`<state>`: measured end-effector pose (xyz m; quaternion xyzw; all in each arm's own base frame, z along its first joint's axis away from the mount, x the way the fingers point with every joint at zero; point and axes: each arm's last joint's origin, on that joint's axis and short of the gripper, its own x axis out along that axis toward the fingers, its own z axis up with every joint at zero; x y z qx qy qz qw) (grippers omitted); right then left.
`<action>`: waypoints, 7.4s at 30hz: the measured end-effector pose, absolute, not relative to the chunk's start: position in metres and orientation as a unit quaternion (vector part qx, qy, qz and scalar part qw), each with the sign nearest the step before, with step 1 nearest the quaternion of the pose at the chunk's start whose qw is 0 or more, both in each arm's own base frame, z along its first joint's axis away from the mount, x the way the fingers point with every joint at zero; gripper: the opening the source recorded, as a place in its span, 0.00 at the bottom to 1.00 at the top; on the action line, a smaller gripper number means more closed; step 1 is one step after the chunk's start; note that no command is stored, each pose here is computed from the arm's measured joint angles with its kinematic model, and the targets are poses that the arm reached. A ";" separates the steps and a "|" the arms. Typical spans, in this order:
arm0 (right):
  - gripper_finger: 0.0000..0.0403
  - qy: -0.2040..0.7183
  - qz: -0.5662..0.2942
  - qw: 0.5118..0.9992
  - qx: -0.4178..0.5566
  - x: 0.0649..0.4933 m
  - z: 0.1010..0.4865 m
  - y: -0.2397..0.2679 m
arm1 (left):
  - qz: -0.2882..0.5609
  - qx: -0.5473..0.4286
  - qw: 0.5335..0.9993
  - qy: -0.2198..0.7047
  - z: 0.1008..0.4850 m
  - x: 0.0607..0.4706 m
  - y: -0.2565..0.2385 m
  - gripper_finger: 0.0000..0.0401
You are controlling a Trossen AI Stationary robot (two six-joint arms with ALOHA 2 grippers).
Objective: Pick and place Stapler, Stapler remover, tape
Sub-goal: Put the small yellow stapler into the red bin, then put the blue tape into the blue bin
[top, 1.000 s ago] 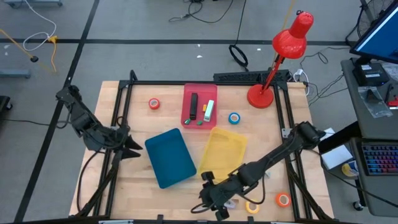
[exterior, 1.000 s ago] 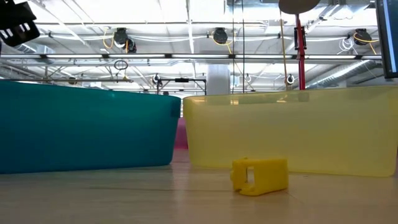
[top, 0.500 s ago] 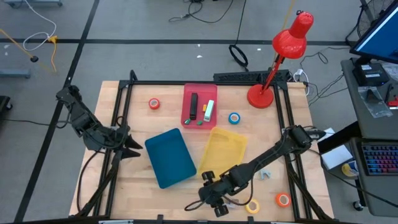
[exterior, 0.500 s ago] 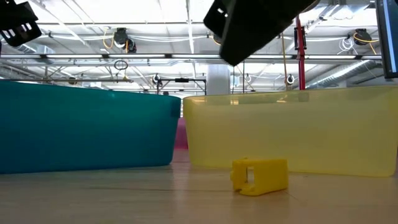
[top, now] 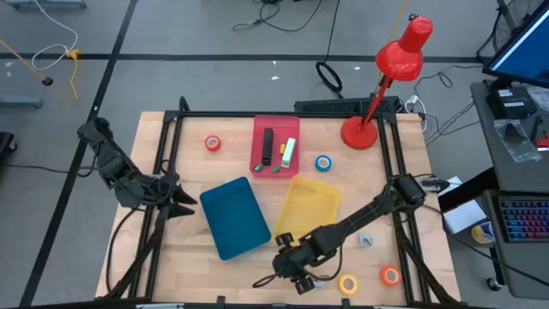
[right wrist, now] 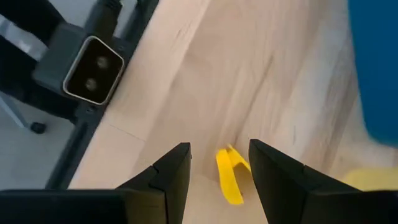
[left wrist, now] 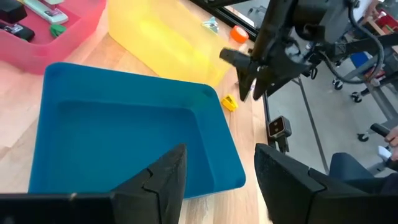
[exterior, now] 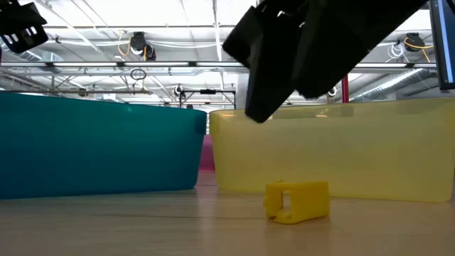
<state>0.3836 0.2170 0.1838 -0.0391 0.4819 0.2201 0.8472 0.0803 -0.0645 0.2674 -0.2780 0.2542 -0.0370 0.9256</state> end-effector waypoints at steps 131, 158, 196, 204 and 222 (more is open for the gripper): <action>0.33 0.494 -0.180 0.843 0.117 0.383 0.209 -0.215 | 0.146 -0.303 0.931 0.143 0.264 0.097 -0.069 0.46; 0.41 0.667 -0.154 0.707 0.177 0.307 0.267 -0.128 | 0.133 -0.279 0.938 0.156 0.264 0.097 -0.070 0.46; 0.44 0.612 -0.252 0.712 0.235 0.255 0.160 -0.150 | 0.122 -0.295 0.932 0.170 0.263 0.097 -0.070 0.46; 0.35 0.608 -0.264 0.707 0.248 0.247 0.143 -0.145 | 0.121 -0.299 0.932 0.168 0.263 0.097 -0.071 0.46; 0.08 0.414 -0.274 0.820 0.284 0.238 0.238 -0.128 | 0.095 -0.374 0.917 0.095 0.280 0.107 -0.079 0.46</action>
